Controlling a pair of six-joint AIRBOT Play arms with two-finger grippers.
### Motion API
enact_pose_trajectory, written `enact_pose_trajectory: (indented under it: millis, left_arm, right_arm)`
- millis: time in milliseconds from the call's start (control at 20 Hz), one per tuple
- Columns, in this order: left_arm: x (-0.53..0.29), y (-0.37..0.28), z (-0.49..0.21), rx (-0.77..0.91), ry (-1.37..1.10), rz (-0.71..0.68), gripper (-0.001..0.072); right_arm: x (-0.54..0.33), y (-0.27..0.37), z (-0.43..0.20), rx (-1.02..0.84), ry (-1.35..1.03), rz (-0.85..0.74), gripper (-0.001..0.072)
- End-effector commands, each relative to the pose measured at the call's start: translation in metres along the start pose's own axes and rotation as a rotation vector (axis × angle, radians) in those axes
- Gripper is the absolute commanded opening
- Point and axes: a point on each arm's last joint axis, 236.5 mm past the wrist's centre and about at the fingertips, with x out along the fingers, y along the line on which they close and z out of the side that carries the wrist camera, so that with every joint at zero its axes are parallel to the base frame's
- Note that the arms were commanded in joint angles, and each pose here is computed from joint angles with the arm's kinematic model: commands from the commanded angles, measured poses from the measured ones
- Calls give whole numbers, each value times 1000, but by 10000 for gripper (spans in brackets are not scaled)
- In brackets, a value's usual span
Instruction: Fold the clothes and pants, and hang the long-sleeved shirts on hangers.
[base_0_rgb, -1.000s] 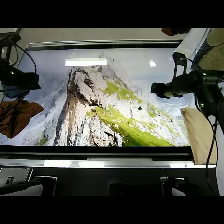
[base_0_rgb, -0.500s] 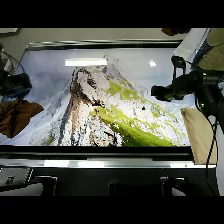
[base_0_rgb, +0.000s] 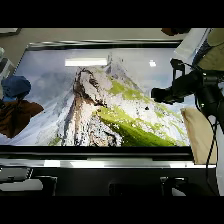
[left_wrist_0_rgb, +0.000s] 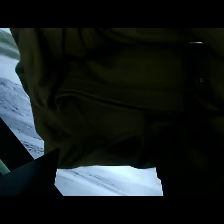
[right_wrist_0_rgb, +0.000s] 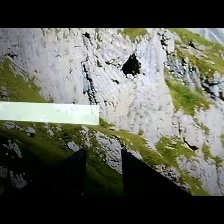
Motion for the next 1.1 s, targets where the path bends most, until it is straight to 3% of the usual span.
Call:
enact_pose_trajectory:
  millis: [0, 200, 250, 350, 700, 1050]
  left_arm:
    - [43, 23, -1, -52, 54, 34, 706]
    - [73, 18, -15, -31, 127, 54, 678]
    - [76, 16, -17, -28, 135, 51, 588]
    - [73, 0, -25, -17, 167, -1, 27]
    - [11, -150, -97, 244, 269, -350, 11]
    - [-146, -381, -313, 498, 360, -899, 10]
  right_arm:
    - [0, 1, -1, 15, 3, 3, 364]
    - [0, 1, -2, 44, 8, 2, 390]
    - [0, 1, -2, 52, 10, 1, 390]
    - [0, 1, -4, 69, 16, 0, 390]
    - [-4, -8, -27, 114, 107, -44, 389]
    - [-46, -59, -27, 60, 43, -259, 389]
